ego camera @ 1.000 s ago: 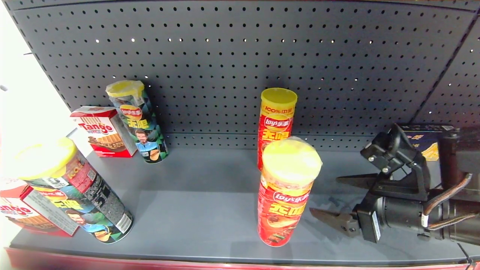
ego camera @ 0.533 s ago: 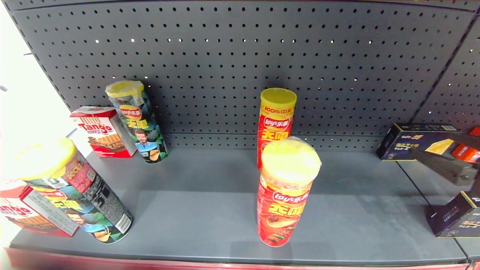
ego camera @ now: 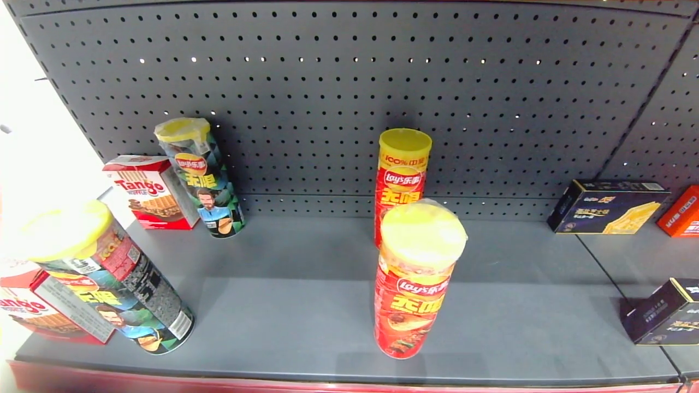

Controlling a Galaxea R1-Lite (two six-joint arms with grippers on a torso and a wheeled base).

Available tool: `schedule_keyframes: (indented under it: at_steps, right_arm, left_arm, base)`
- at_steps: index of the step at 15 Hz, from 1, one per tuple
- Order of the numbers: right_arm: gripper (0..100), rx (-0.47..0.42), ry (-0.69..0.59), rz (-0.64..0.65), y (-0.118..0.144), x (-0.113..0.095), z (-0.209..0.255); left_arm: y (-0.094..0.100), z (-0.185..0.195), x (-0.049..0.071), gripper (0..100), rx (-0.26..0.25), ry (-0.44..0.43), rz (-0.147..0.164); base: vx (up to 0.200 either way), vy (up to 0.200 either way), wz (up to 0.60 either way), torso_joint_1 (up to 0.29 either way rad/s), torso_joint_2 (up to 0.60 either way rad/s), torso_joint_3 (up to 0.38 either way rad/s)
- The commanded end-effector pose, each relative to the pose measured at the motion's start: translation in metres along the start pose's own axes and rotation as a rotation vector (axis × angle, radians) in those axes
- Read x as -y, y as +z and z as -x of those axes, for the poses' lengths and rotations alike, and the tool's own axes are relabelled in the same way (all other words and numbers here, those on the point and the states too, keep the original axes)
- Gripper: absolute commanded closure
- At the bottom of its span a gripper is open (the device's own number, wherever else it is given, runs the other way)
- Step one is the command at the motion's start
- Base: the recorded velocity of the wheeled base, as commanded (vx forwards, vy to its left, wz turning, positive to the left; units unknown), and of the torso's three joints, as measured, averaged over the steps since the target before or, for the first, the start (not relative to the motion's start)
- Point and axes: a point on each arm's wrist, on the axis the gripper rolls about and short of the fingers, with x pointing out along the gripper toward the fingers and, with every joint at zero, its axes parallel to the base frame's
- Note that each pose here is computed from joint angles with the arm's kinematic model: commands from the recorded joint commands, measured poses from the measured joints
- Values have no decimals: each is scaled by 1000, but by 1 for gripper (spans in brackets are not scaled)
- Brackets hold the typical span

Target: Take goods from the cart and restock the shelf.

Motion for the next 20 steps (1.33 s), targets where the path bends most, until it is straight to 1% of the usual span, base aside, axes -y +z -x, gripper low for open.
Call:
schedule_keyframes:
  at_steps: [1,2,3,4,5,6,7,8,9,10,11,17,20]
  right_arm:
    - [0,49,-32,2,-51,-8,37]
    - [0,48,-58,-4,-62,-8,34]
    - [0,73,-77,-7,-70,-9,31]
    - [0,67,-80,-9,-74,-9,29]
    - [0,-10,-66,-13,-82,-10,29]
    - [0,-55,-58,-17,-87,-11,29]
    - [0,-69,-57,-31,-88,-11,29]
    - [0,-117,-86,-90,-93,-11,30]
    - [0,-131,-123,-98,-95,-12,31]
    - [0,-108,-130,-97,-95,-12,32]
    - [0,-62,-133,-100,-95,-13,35]
    - [0,-59,-137,-101,-95,-13,35]
    - [0,-59,-138,-101,-95,-13,35]
  left_arm:
    - [0,0,0,0,0,2,1]
    - [0,0,0,0,0,2,1]
    - [0,0,0,0,0,0,0]
    - [0,0,0,0,0,0,1]
    - [0,0,0,0,0,0,0]
    - [0,0,0,0,0,0,0]
    - [0,0,0,0,0,0,1]
    - [0,0,0,0,0,0,1]
    - [0,0,0,0,0,0,1]
    - [0,0,0,0,0,0,1]
    - [0,0,0,0,0,-1,3]
    - [0,0,0,0,0,-4,0]
    - [0,0,0,0,-1,19,-3]
  base:
    - [0,0,0,0,0,0]
    - [0,0,0,0,0,0]
    - [0,0,0,0,0,0]
    - [0,0,0,0,0,0]
    - [0,0,0,0,0,0]
    - [0,0,0,0,0,0]
    - [0,0,0,0,0,0]
    - [0,0,0,0,0,0]
    - [0,0,0,0,0,0]
    - [0,0,0,0,0,0]
    - [0,0,0,0,0,0]
    - [0,0,0,0,0,0]
    - [0,0,0,0,0,0]
